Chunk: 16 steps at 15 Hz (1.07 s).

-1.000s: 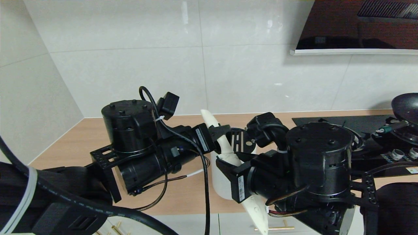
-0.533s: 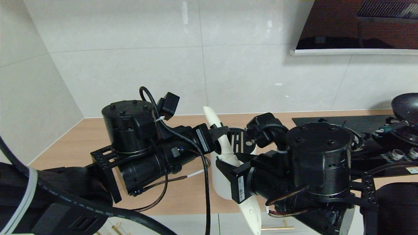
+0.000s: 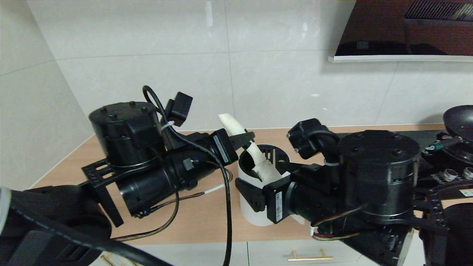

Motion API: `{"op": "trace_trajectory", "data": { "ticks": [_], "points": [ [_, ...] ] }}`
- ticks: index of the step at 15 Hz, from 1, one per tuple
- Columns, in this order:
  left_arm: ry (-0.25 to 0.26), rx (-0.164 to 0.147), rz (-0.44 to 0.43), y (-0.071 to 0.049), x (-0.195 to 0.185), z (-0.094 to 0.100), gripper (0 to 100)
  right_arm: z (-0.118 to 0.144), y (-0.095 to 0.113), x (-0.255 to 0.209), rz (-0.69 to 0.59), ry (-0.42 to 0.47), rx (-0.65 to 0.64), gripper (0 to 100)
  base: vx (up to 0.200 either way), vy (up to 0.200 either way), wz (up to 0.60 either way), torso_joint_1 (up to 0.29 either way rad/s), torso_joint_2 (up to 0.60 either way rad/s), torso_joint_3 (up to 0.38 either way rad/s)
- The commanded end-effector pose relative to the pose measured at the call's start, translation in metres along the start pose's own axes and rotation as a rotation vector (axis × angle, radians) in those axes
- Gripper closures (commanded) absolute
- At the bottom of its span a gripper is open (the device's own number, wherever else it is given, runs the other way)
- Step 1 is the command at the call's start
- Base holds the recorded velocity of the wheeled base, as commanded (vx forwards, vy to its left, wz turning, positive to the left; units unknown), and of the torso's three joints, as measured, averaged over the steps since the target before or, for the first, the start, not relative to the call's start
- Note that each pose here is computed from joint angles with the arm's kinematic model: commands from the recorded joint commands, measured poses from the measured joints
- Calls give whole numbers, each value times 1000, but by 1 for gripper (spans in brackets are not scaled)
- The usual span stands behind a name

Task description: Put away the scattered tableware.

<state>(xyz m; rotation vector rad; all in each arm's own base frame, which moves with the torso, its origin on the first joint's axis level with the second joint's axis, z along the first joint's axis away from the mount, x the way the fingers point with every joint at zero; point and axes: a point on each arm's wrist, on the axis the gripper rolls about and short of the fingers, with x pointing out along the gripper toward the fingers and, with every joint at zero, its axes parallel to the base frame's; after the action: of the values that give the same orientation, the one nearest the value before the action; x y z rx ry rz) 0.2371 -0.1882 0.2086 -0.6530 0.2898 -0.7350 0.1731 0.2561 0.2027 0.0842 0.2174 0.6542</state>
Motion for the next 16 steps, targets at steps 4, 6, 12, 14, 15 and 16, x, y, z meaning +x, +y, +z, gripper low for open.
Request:
{"op": "trace_trajectory", "data": {
  "ticks": [4,6,12,14,15,16],
  "points": [
    [-194,93,-40,-15,-29,54,100,45,-53,-50,-62,-155,-58,0,0,0,0,0,0,0],
    [-280,263,-49,-7,-23,85,100,54,-76,-53,-132,-184,-61,0,0,0,0,0,0,0],
    [-347,463,-215,13,-27,76,100,52,-86,-47,-171,-168,-61,0,0,0,0,0,0,0],
    [-323,546,-219,24,-16,65,100,52,-86,-46,-171,-167,-61,0,0,0,0,0,0,0],
    [-325,590,-221,29,-7,59,100,51,-86,-46,-171,-165,-62,0,0,0,0,0,0,0],
    [-325,597,-222,30,-6,57,100,51,-86,-45,-172,-164,-60,0,0,0,0,0,0,0]
  ]
}}
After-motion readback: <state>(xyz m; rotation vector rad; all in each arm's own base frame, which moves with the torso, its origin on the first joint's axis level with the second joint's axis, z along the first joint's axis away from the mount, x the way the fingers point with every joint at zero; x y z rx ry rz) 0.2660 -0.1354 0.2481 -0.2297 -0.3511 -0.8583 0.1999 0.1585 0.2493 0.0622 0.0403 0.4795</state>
